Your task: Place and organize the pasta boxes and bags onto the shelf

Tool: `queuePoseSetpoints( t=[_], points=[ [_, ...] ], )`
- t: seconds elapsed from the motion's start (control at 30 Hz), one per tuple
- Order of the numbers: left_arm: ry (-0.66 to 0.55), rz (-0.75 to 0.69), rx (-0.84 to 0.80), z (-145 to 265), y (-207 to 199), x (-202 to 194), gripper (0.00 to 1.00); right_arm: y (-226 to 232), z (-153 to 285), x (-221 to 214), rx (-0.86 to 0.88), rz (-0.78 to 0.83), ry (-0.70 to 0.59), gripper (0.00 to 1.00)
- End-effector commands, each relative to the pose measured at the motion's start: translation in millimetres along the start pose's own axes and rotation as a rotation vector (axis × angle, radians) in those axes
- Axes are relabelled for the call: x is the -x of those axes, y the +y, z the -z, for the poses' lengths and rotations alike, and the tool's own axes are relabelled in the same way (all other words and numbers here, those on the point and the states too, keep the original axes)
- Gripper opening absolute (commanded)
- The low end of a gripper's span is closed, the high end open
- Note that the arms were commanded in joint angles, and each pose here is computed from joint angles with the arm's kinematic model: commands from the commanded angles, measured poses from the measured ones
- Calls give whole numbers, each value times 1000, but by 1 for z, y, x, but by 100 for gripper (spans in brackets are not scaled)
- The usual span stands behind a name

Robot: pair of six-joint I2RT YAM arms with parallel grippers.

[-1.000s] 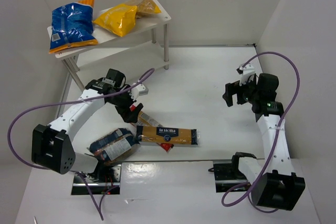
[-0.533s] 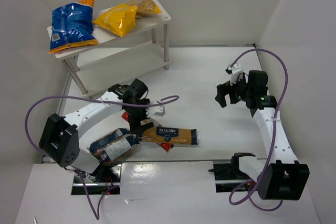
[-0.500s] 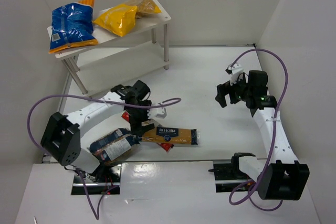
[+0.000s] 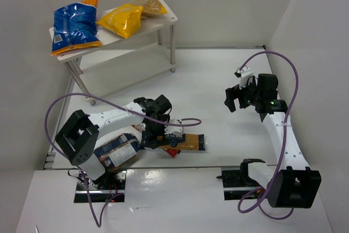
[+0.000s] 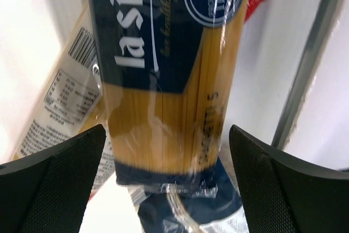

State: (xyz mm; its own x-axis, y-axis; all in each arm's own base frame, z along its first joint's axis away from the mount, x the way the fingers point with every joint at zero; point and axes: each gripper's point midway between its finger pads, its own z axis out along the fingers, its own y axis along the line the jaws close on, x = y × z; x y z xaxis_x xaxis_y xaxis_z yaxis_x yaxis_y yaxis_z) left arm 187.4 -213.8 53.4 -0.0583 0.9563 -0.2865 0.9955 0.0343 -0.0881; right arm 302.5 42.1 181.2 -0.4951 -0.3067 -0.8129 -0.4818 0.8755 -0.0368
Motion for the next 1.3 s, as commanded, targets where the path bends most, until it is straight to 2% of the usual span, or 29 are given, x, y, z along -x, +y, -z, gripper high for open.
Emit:
queuePoseSetpoints(
  t=[0.0, 0.3, 0.33, 0.4, 0.43, 0.47, 0.5, 0.63, 0.73, 0.87, 1.03, 1.27],
  points=[
    [-37, 11, 30, -12, 3, 9, 99, -2, -1, 7, -8, 24, -23, 100],
    [10, 73, -55, -46, -7, -1, 99, -2, -1, 7, -8, 24, -23, 100],
    [9, 82, -54, -49, -6, 0, 93, -1, -2, 3, -5, 21, -16, 100],
    [34, 91, -73, -54, -7, -3, 74, -1, -2, 3, -5, 21, -16, 100],
    [39, 93, -77, -54, -6, -2, 57, -1, -2, 3, -5, 21, -16, 100],
    [36, 89, -63, -52, 1, 4, 9, -1, -2, 3, -5, 21, -16, 100],
    [28, 113, -56, -50, 2, 8, 0, -1, -2, 3, -5, 21, -16, 100],
    [-68, 97, -14, -21, 6, 32, 0, -1, -2, 3, -5, 21, -16, 100],
    [-265, 72, 70, 35, 18, 68, 0, 0, 0, 5, -8, 24, -23, 100],
    [-422, 86, 119, 82, 32, 84, 0, 0, 0, 5, -8, 24, -23, 100],
    [-538, 116, 152, 110, 43, 81, 0, 1, 0, 5, 0, 34, -27, 100],
    [-604, 142, 115, 109, 42, 70, 0, 1, 0, 5, 0, 34, -27, 100]
  ],
)
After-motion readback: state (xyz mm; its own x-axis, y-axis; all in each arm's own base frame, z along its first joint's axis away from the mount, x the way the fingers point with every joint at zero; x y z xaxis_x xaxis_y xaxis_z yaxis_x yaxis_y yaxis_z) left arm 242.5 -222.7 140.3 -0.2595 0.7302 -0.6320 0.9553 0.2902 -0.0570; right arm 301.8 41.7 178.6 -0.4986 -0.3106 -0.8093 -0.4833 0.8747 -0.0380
